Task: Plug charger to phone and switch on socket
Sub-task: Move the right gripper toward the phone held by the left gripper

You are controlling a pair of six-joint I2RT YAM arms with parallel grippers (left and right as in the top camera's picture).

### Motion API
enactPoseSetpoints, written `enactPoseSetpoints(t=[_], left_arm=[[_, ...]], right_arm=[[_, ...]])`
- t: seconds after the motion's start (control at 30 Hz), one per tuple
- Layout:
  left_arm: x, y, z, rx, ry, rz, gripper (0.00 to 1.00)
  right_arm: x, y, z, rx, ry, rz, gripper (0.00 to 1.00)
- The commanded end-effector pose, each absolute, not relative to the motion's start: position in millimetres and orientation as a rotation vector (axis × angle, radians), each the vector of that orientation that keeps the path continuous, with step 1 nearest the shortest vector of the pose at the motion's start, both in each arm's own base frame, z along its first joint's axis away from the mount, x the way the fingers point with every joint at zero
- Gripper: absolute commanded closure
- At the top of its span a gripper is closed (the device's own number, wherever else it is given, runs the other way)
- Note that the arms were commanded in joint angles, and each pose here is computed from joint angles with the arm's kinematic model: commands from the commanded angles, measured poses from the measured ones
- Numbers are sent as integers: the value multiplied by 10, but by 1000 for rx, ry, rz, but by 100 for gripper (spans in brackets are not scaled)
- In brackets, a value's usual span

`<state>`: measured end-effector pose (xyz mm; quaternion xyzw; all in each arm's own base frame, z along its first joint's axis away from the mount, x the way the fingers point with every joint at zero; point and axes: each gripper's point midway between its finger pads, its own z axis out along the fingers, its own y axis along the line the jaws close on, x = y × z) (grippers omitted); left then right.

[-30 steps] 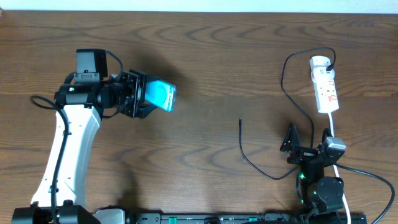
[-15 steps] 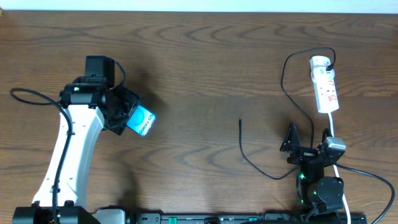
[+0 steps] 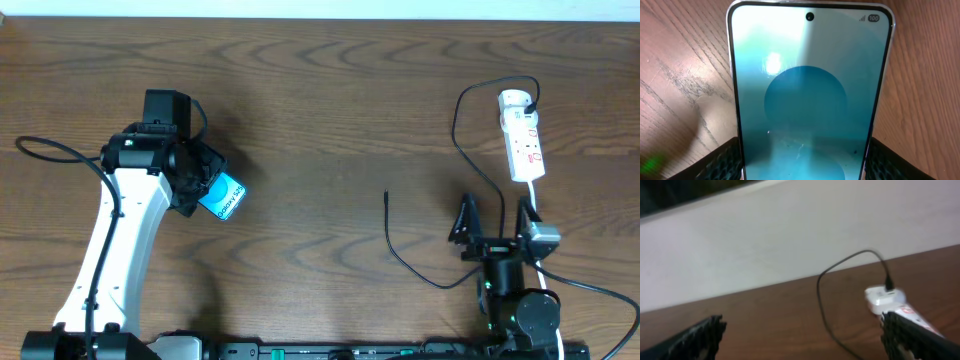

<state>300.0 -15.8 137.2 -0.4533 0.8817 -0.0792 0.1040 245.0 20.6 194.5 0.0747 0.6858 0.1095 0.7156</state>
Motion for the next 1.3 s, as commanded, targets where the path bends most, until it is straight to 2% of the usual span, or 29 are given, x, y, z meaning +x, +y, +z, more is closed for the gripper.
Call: enactPoseSetpoints(t=[0.0, 0.13, 0.3, 0.57, 0.67, 0.8, 0.93, 1.0, 1.27], left_arm=[[3027, -122, 1444, -1310, 2575, -216, 93], [3026, -122, 1444, -1312, 2575, -216, 93], [3025, -122, 1444, -1312, 2575, -216, 93], [3024, -127, 1443, -1312, 2577, -220, 93], [3025, -127, 1444, -1314, 2575, -220, 93], [3025, -127, 1444, -1323, 2571, -221, 93], [3025, -127, 1444, -1407, 2532, -233, 93], [3024, -128, 1443, -1473, 2498, -243, 93], [3021, -226, 1447, -1680, 2411, -339, 93]], right_arm=[[2430, 271, 2192, 109, 1549, 252, 1], [2540, 290, 2452, 62, 1651, 193, 1], [2904, 497, 2858, -22, 1846, 226, 1], [3454, 1246, 3147, -304, 2181, 580, 1], [3736, 1370, 3172, -260, 2189, 670, 1], [4024, 1573, 3049, -143, 2202, 868, 1], [4197, 1739, 2726, -34, 2285, 1018, 1], [4220, 1841, 2483, 12, 2360, 1078, 8], [4095, 2394, 1696, 65, 2604, 1277, 8]])
